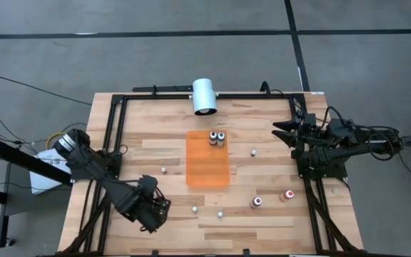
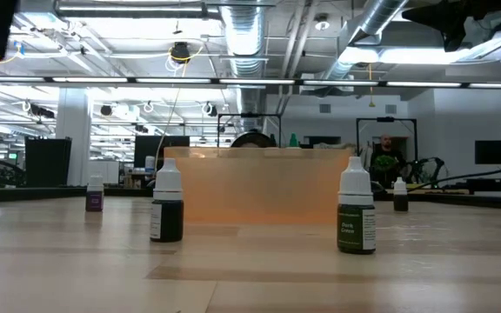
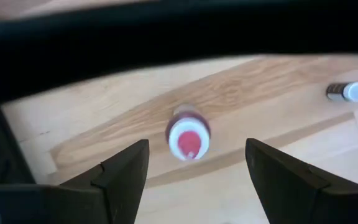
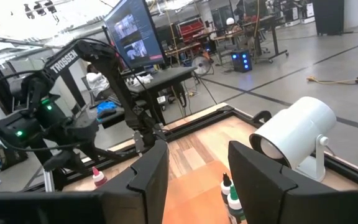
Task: Pick & Place food coloring
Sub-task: Put the large pink food coloring bottle into the bin
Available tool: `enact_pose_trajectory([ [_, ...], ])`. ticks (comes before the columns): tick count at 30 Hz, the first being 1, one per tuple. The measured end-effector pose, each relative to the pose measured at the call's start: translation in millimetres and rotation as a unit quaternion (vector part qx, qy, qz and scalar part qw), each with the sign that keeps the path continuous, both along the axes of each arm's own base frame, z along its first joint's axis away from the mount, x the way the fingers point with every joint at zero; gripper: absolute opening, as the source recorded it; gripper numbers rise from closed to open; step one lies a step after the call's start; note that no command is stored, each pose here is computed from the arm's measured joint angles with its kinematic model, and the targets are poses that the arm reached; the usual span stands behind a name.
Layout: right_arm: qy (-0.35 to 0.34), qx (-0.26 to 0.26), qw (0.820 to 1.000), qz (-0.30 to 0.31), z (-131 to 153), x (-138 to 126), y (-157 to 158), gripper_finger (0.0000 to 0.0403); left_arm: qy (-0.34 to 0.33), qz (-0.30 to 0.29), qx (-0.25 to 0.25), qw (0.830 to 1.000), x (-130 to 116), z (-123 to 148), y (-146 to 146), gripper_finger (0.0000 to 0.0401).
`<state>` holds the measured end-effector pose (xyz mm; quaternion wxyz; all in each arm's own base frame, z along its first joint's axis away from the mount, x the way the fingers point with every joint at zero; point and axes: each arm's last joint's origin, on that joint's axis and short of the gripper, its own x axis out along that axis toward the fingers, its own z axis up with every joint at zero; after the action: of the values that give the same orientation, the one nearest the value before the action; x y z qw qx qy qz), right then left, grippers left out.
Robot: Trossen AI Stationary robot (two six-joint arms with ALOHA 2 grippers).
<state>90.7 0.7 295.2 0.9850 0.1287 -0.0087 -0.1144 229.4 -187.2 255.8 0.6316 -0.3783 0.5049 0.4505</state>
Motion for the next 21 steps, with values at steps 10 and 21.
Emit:
enact_pose_trajectory([
  [10, 0.0, 0.0, 1.0, 0.0, 0.0, 0.0, 0.0, 0.0155, 0.02, 0.017, -0.03, 0.999, 6.3, -13.5, 8.4, 0.0259],
  [21, 0.0, 0.0, 1.0, 0.0, 0.0, 0.0, 0.0, 0.0155, 0.01, 0.016, -0.027, 0.999, 8.0, -14.4, 7.7, 0.0259],
])
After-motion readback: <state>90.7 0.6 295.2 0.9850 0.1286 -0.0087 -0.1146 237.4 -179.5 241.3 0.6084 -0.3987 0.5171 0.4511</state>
